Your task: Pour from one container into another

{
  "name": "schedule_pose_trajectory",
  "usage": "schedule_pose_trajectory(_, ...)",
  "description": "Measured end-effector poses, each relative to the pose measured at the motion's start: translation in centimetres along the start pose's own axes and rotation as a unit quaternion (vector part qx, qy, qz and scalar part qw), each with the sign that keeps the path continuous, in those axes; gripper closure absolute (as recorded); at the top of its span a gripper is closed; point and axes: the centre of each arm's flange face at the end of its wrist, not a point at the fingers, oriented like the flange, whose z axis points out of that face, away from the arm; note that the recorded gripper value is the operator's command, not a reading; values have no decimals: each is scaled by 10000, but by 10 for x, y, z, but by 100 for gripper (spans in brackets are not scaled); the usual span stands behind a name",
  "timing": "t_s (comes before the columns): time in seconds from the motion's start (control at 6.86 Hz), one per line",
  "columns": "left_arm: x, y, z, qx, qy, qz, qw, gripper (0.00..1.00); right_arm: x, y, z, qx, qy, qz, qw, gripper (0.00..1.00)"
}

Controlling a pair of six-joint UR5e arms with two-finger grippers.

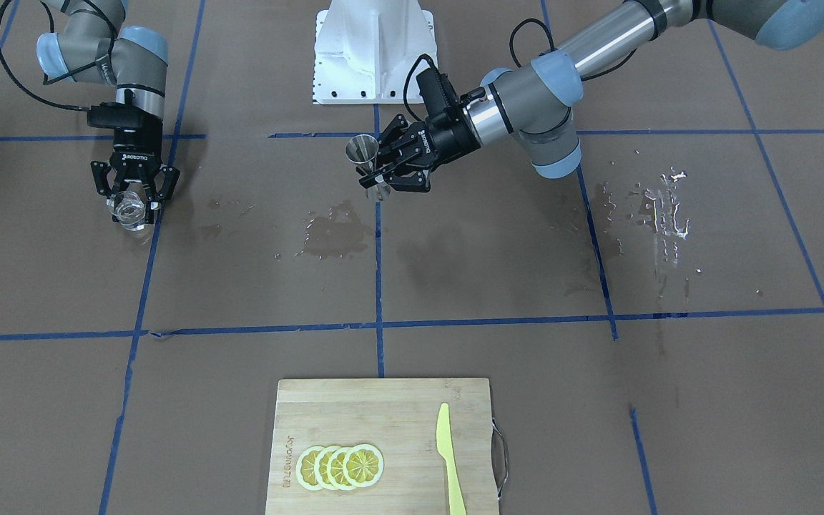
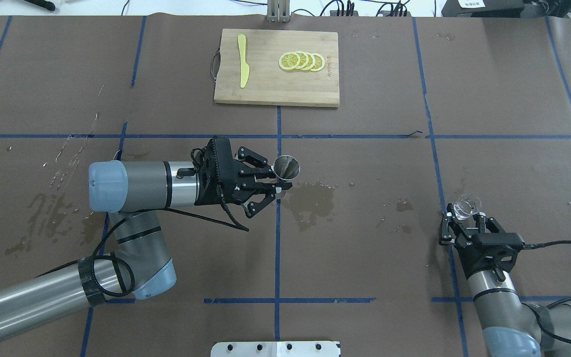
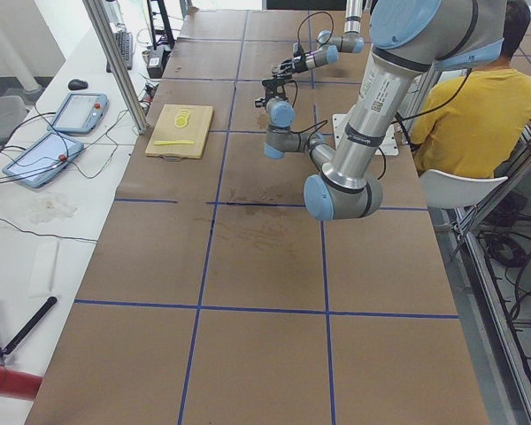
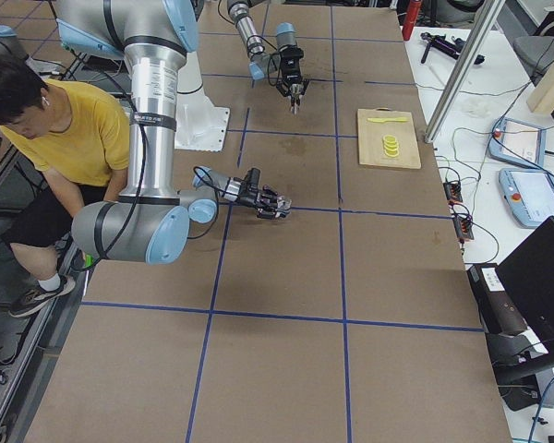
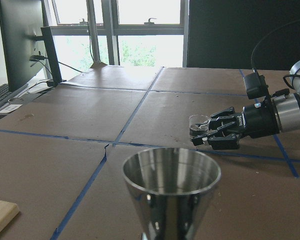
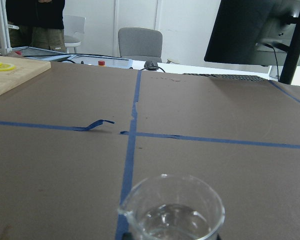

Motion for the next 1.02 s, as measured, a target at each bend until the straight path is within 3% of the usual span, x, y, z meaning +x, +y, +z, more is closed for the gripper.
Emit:
schedule_pose_trajectory(0.29, -12, 2, -3, -59, -71, 150, 9998, 100, -1, -8, -3, 27, -204, 57, 9998, 100)
schedule_pose_trajectory(0.73, -29, 4, -2, -138, -169, 183, 9996, 100, -5, -17, -2, 68, -243, 91, 9996, 100)
schedule_pose_trajectory(1.02, -31, 4, -2, -141, -183, 183, 9996, 100, -15, -44, 2, 197, -229, -278, 9992, 100)
